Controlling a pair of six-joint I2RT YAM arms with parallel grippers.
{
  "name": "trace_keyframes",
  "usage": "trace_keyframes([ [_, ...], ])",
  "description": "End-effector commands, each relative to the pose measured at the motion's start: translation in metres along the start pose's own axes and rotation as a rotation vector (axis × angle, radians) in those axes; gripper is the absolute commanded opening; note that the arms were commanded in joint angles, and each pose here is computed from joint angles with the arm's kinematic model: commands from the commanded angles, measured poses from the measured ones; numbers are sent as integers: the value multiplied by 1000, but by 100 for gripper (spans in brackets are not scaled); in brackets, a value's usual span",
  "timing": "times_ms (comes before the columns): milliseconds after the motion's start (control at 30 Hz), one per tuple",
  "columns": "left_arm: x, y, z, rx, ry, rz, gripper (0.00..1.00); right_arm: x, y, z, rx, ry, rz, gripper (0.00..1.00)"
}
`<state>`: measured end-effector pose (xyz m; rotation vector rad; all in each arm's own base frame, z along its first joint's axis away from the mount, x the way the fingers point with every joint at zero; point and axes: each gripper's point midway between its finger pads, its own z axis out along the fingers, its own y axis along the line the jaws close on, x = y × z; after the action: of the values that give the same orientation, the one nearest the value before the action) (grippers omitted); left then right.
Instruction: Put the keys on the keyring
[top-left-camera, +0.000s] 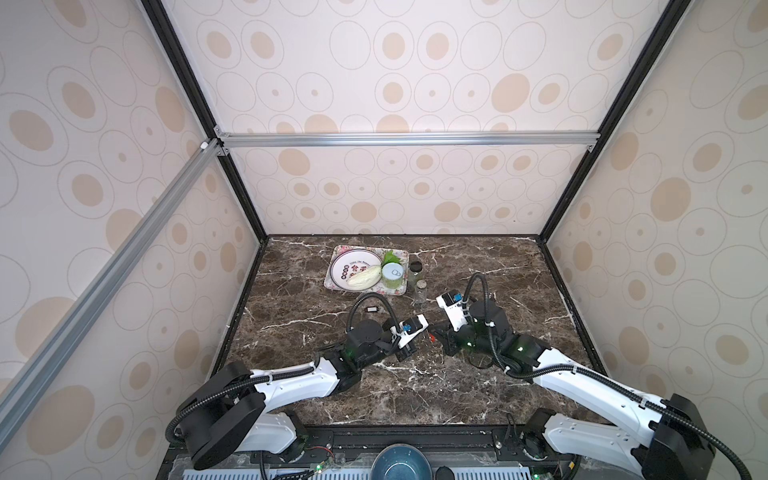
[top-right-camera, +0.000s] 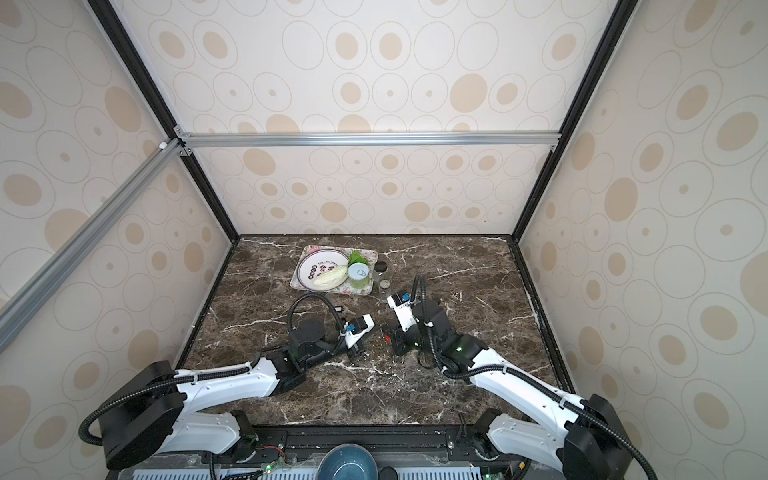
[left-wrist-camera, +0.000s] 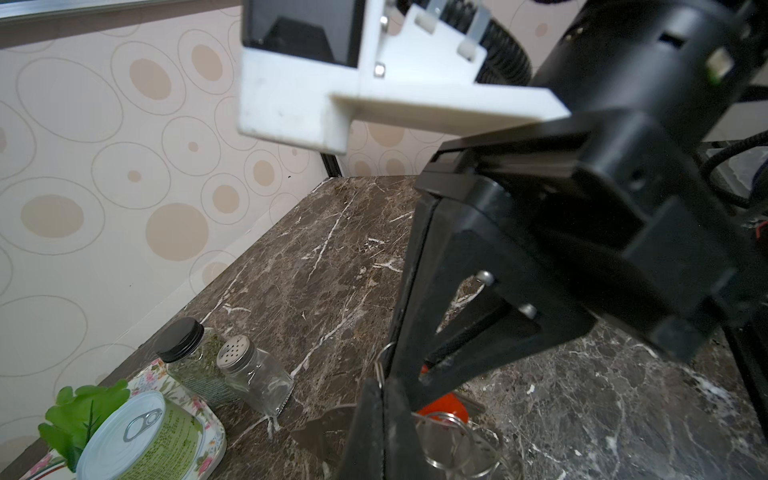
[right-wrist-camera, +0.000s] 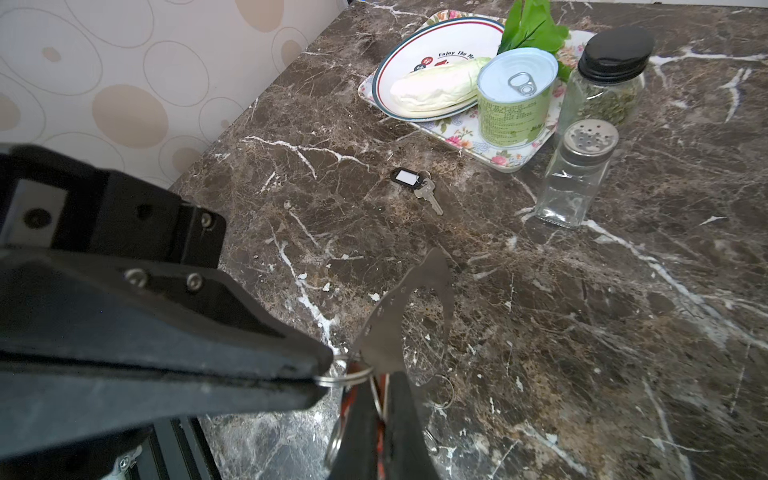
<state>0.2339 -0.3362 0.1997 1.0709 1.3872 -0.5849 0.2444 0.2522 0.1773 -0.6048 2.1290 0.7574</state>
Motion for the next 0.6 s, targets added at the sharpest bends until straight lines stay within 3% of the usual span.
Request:
trace_keyframes([
  [0,-27,3,-3,-10,-94,1,0,-1,-7,-7,25,-24,2,0],
  [233,-26,4,-2,-12,-85,-6,0,-6,-2,-13,7,-55,-26,0],
  [400,-26,4,-1,-11,-81,-8,18,-7,0,-16,11,-67,-51,0],
  [567,-28,5,-1,-8,-65,-8,28,-8,3,-18,38,-80,-98,0],
])
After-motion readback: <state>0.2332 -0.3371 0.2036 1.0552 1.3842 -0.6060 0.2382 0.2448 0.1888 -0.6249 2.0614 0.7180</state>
